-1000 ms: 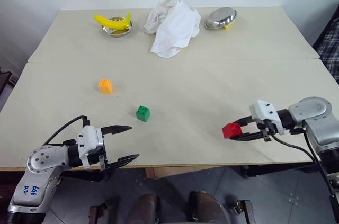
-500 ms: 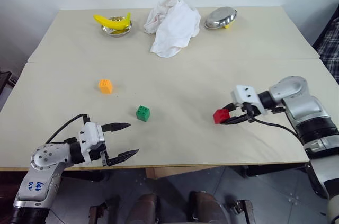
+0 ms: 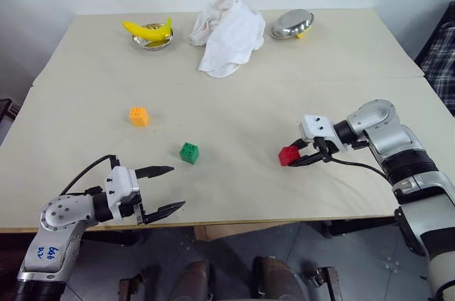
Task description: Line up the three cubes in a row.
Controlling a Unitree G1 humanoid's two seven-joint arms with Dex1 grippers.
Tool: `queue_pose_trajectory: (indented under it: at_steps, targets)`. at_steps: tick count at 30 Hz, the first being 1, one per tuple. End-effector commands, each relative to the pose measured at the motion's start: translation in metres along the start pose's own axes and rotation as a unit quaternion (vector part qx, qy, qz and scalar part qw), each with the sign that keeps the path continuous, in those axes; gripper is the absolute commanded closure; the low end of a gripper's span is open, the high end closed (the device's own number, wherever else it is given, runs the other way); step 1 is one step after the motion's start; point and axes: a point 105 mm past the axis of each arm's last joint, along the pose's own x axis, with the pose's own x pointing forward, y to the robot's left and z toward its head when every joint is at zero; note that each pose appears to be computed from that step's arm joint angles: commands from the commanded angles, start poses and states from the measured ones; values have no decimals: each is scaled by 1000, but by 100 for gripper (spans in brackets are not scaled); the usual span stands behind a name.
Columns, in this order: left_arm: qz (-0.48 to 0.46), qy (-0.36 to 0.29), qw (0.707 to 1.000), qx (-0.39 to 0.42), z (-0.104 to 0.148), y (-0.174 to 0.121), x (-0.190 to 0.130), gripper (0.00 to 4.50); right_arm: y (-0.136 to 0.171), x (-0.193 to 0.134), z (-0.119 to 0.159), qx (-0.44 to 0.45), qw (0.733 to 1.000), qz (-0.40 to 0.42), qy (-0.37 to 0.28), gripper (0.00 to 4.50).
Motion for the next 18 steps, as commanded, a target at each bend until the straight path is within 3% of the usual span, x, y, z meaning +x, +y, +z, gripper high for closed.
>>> queue_pose_trajectory:
  at_steps: [1, 8, 10, 18]
  targets:
    - [3, -5, 1000, 19, 7, 0, -2, 0, 4, -2, 1, -2, 1000, 23, 0, 265]
    - [7, -3, 1000, 22, 7, 3, -3, 0, 0, -8, 8, -9, 1000, 3, -19, 40]
    - [12, -1, 1000, 24, 6, 5, -6, 0, -2, -17, 11, -17, 999, -15, -39, 1]
    - [109, 31, 994, 5, -18, 13, -45, 0, 22, -74, 7, -45, 975, -113, -185, 1]
